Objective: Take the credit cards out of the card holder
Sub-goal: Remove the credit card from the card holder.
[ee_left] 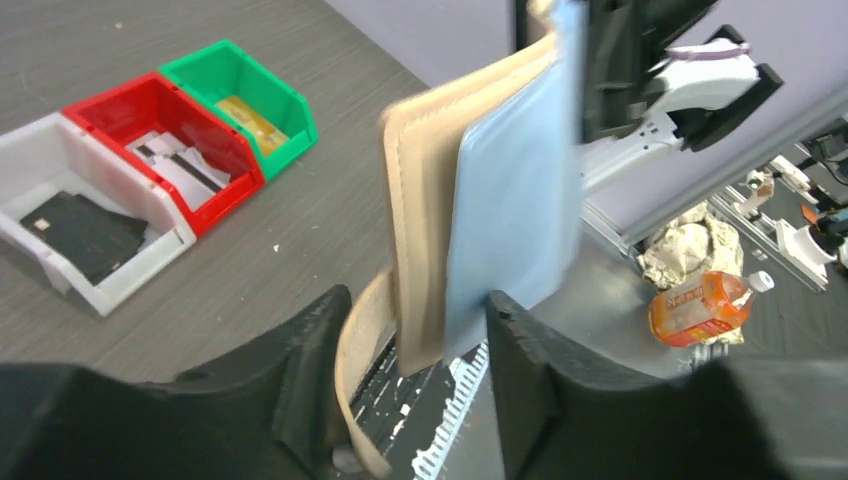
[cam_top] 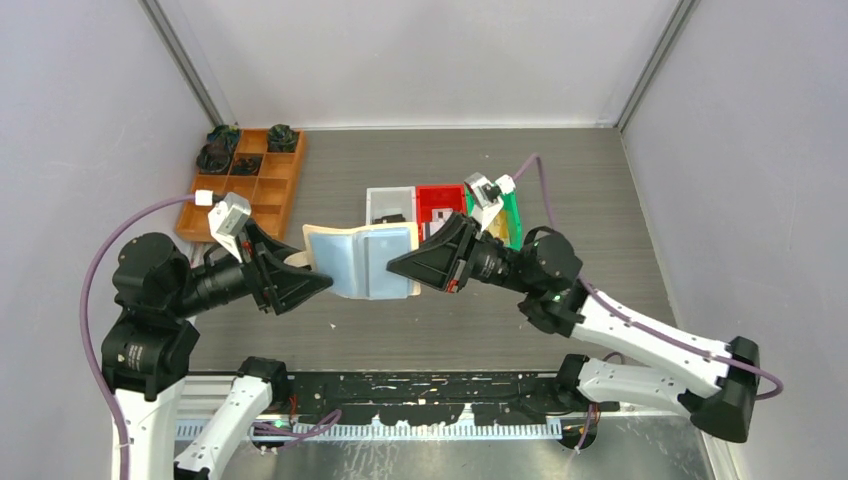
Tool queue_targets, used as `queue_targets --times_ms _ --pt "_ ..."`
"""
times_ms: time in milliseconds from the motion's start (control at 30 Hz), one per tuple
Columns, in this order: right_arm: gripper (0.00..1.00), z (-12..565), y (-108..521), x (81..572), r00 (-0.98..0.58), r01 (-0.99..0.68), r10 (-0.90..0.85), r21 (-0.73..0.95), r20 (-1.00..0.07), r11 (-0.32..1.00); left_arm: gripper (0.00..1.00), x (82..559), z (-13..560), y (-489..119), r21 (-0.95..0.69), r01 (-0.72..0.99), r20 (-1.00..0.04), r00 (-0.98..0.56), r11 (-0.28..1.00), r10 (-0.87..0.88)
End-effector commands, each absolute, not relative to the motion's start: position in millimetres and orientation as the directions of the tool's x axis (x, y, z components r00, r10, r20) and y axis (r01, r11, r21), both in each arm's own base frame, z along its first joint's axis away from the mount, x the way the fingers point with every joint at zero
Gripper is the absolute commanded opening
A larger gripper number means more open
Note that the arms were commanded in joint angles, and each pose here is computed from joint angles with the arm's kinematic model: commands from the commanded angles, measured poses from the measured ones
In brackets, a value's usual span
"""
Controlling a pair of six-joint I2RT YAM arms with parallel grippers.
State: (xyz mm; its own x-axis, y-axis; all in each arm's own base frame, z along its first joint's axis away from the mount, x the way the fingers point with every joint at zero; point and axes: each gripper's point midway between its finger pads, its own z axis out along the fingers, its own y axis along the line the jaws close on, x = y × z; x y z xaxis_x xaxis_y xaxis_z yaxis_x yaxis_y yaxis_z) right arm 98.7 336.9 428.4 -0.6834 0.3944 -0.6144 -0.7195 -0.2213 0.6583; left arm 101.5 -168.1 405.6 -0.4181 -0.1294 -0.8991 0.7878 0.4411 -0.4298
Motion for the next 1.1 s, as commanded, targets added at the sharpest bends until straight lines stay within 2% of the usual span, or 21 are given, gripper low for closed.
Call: queue_targets --times_ms 0,133,333,500,667,867,1067 --pt "0.01 418 336 98 -0.542 -0.822 0.235 0.567 -0.806 0.047 0.56 116 400 -159 -0.370 0.765 -0.924 -0.362 0.526 -0.123" --pt "0.01 406 340 89 -0.501 -0.855 0.077 0.507 -0.862 0.108 0.57 119 412 -160 -0.321 0.790 -0.944 -0.310 0.522 -0.111" --pt "0.01 395 334 93 -0.419 -0.897 -0.085 0.397 -0.904 0.194 0.57 83 432 -174 -0.276 0.903 -0.960 -0.274 0.328 -0.053" --pt "0.01 394 331 98 -0.367 -0.918 -0.161 0.329 -0.916 0.223 0.56 75 423 -173 -0.258 0.913 -0.964 -0.266 0.315 -0.018" --pt "0.01 404 338 95 -0.333 -0.936 -0.198 0.297 -0.922 0.190 0.57 78 423 -173 -0.251 0.913 -0.966 -0.258 0.322 -0.022" --pt "0.01 411 356 85 -0.310 -0.949 -0.212 0.289 -0.927 0.123 0.55 100 383 -174 -0.318 0.882 -0.939 -0.344 0.346 0.014" --pt "0.01 410 364 82 -0.288 -0.957 -0.231 0.270 -0.929 0.107 0.55 99 364 -173 -0.353 0.872 -0.918 -0.392 0.339 0.053"
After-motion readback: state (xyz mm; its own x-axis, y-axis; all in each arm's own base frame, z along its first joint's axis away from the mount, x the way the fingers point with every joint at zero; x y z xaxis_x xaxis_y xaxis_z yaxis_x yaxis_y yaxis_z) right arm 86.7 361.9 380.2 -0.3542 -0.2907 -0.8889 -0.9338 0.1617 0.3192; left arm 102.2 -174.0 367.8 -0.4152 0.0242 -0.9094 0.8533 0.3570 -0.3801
